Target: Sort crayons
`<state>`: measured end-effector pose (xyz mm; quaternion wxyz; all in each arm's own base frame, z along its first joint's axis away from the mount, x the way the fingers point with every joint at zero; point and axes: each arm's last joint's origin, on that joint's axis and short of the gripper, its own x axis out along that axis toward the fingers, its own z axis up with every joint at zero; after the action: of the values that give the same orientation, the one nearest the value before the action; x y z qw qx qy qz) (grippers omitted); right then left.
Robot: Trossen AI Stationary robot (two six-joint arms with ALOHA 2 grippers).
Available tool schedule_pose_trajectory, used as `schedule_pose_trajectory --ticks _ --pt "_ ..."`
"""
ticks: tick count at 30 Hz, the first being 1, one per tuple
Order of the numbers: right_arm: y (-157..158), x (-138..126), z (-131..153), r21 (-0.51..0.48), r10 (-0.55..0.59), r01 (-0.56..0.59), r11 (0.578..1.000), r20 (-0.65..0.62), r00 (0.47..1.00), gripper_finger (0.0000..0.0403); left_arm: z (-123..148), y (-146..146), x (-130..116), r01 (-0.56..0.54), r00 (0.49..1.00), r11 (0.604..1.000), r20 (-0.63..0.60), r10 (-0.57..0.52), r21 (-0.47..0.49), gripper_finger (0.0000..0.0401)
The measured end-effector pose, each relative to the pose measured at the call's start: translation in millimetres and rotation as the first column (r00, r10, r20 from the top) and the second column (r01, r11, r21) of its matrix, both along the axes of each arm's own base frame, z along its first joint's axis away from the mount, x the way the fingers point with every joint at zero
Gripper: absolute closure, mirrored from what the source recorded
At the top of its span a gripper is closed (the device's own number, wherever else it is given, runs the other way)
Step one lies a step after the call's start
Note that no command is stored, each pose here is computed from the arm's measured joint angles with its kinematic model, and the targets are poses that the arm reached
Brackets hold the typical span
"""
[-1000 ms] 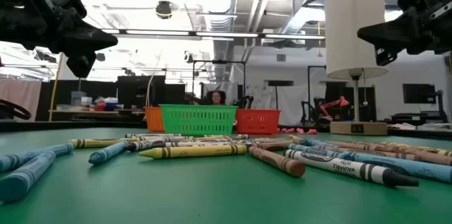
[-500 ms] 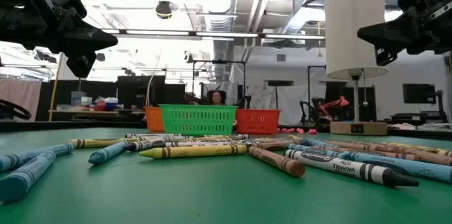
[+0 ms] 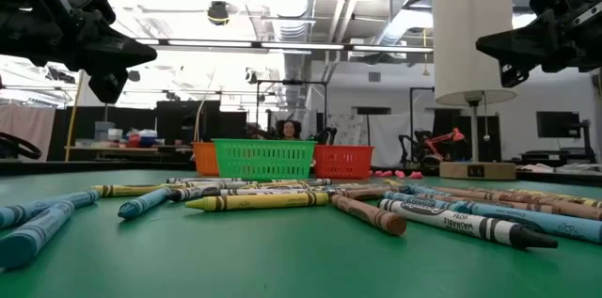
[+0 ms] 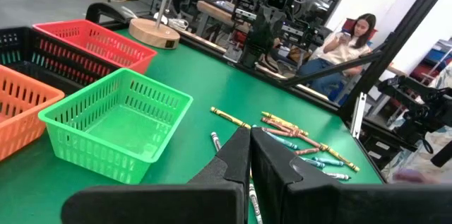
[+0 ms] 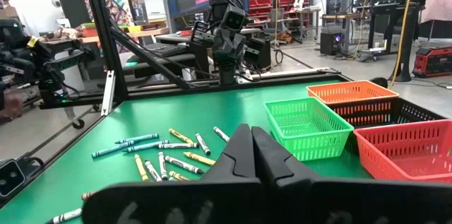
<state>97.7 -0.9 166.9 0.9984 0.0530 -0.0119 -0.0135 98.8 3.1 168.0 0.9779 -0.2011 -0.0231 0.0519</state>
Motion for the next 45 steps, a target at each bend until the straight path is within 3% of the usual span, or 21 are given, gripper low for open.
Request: schedule_pose_trajectory --ticks 17,24,27,31,36,40,45 --pt "0.0 0.0 0.0 0.000 0.000 0.000 1.000 0.000 1.000 0.0403 -0.1 -0.1 0.1 0.002 1.000 1.000 -0.001 -0.002 -0.002 0.0401" --pt "-0.1 -0.1 1.6 -0.008 -0.003 0.003 1.000 0.016 1.000 0.0403 0.4 0.8 -0.1 -0.026 1.000 0.999 0.010 0.027 -0.048 0.0401" --pt "-0.2 -0.7 9.3 -0.042 -0.005 0.009 0.999 0.096 0.995 0.0403 1.6 2.4 -0.4 -0.082 0.996 0.995 0.022 0.083 -0.053 0.0401" --pt "-0.1 -3.8 24.8 0.005 -0.004 0.003 1.000 0.258 0.966 0.0403 2.4 3.5 -0.7 -0.115 0.992 0.984 0.040 0.121 -0.139 0.0401" --pt "-2.1 -9.2 38.7 -0.029 -0.058 0.076 0.997 0.402 0.914 0.0403 7.4 10.7 -3.8 -0.351 0.925 0.920 0.089 0.369 -0.173 0.0401" --pt "-2.7 -10.0 41.1 -0.018 -0.079 0.095 0.995 0.408 0.909 0.0403 13.5 10.8 -4.8 -0.365 0.919 0.926 0.125 0.375 -0.094 0.0399" --pt "-5.8 -10.5 42.7 0.050 -0.187 0.182 0.982 0.392 0.901 0.0388 33.6 7.9 -8.3 -0.277 0.940 0.961 0.199 0.276 -0.021 0.0370"
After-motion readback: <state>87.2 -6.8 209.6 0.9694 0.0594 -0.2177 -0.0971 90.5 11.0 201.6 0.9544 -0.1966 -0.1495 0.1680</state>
